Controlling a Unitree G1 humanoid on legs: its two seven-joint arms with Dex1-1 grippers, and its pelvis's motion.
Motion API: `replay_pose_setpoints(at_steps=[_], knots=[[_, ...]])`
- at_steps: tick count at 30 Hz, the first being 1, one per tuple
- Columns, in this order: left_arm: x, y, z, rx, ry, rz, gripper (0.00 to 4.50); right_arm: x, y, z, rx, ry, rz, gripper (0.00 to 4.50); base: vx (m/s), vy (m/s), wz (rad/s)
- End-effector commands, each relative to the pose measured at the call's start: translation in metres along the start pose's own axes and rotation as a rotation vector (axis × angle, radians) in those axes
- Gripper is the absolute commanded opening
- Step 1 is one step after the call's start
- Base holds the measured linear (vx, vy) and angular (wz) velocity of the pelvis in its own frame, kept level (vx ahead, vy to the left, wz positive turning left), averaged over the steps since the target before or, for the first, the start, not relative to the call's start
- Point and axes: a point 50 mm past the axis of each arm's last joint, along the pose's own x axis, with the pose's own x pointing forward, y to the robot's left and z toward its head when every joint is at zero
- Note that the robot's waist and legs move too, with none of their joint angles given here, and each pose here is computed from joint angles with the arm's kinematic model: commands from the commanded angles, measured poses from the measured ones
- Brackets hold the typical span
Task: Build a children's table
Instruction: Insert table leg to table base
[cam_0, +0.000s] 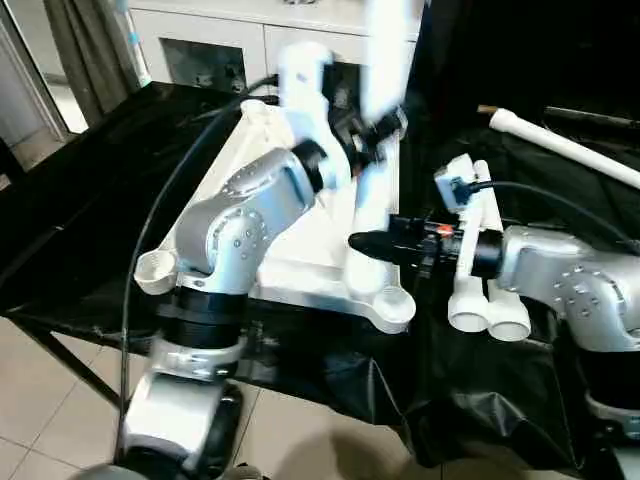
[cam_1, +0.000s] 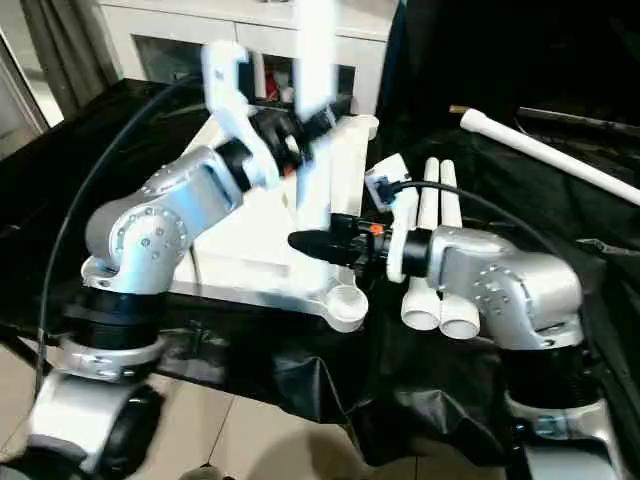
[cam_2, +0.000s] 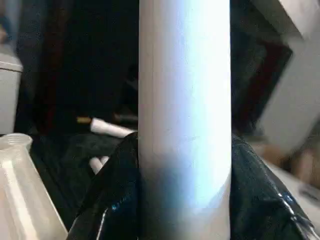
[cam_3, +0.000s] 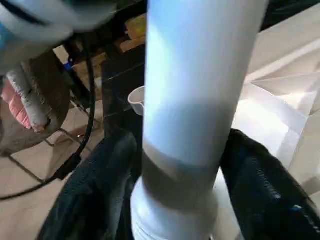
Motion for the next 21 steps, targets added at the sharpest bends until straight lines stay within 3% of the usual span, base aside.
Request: replay_pose_setpoints(at_steps=[1, 11, 21], knots=[[0.001, -0.011, -0.001, 0.016, 0.022, -0.08, 1.8, -0.001, 0.008, 0.008, -0.044, 0.002, 0.058, 3.17, 0.0, 0.0, 0.0], [0.002, -0.015, 0.004, -0.055, -0.02, -0.147, 1.8, -0.004, 0.014, 0.001, -0.043, 0.07, 0.137, 3.22, 0.0, 0.0, 0.0], [-0.001, -0.012, 0.008, -0.082, -0.046, -0.14, 1.8, -0.001, 0.011, -0.004, -0.022, 0.074, 0.138, 3.22, 0.0, 0.0, 0.0]])
